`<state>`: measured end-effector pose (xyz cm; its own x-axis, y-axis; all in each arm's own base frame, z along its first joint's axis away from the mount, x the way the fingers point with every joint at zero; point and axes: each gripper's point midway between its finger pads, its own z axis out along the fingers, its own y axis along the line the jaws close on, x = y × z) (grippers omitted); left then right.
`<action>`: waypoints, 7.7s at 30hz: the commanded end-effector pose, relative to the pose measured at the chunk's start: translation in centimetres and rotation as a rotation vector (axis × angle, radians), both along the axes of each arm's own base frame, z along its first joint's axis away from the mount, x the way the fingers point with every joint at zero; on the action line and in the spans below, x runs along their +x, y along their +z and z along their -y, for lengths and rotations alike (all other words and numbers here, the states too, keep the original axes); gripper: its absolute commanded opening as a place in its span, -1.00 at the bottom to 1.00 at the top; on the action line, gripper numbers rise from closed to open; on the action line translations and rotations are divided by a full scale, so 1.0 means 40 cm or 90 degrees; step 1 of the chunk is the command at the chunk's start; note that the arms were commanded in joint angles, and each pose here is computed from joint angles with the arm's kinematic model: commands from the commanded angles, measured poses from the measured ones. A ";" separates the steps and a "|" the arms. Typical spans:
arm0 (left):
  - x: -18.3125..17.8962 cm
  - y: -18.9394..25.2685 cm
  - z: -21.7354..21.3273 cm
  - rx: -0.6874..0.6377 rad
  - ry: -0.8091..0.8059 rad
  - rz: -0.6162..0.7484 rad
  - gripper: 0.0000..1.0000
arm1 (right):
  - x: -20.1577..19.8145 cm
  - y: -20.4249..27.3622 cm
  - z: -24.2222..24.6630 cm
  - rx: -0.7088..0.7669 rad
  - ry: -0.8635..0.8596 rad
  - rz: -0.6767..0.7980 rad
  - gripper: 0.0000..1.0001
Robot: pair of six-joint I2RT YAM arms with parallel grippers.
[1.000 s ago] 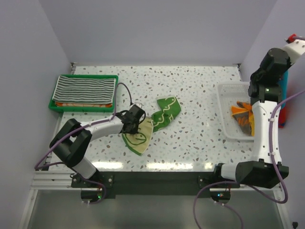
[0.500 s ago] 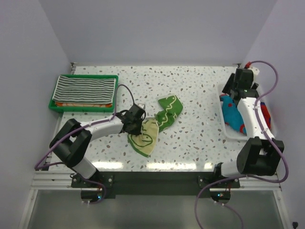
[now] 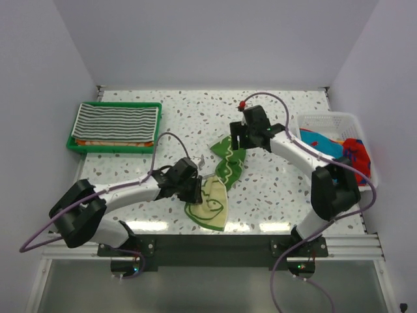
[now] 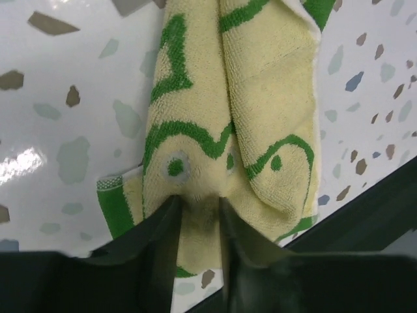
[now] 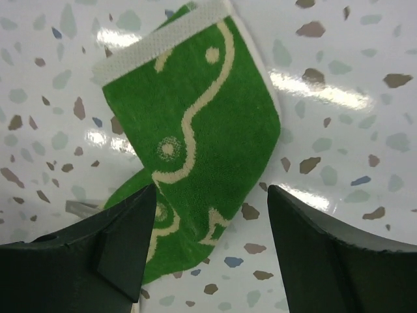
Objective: Fold and stack the towels
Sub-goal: Flatten out the crumpled towel
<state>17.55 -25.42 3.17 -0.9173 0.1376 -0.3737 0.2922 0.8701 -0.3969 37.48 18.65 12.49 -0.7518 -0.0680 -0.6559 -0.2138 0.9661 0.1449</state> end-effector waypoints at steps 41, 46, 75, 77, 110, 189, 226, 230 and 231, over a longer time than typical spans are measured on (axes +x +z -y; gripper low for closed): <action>-0.026 -0.077 0.212 0.270 -0.188 0.098 -0.63 | 0.006 -0.218 0.022 -0.004 -0.023 -0.097 -0.67; -0.007 0.018 0.251 0.202 -0.179 0.134 -1.00 | 0.041 -0.174 0.074 -0.014 -0.046 -0.076 -0.69; 0.261 0.092 -0.161 -0.036 0.155 0.078 -1.00 | -0.078 -0.070 -0.212 0.069 0.130 -0.048 0.06; 0.267 0.089 -0.190 -0.024 0.173 0.079 -1.00 | -0.100 -0.098 -0.243 0.072 0.146 -0.067 -0.02; 0.189 0.121 -0.299 -0.042 0.290 0.108 0.90 | -0.155 -0.080 -0.103 -0.032 0.117 -0.093 0.12; 0.082 0.079 -0.078 0.022 0.235 0.124 -1.00 | -0.401 -0.210 -0.008 -0.021 -0.043 -0.208 0.17; 0.022 0.008 -0.145 -0.102 0.420 0.070 -0.37 | -0.598 -0.319 -0.058 -0.183 -0.097 -0.268 -1.00; 0.016 0.009 -0.162 -0.098 0.441 0.066 -0.10 | -0.591 -0.307 -0.055 -0.197 -0.082 -0.260 -1.00; 0.016 0.007 -0.165 -0.098 0.449 0.064 -0.07 | -0.590 -0.304 -0.055 -0.197 -0.080 -0.258 -1.00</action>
<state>17.53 -19.01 2.84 -0.7721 -0.4659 -0.4322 -0.2292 0.8385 -0.4944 14.14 24.68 1.13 -0.9573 -0.0404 -0.2861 -0.0570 0.9971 0.0499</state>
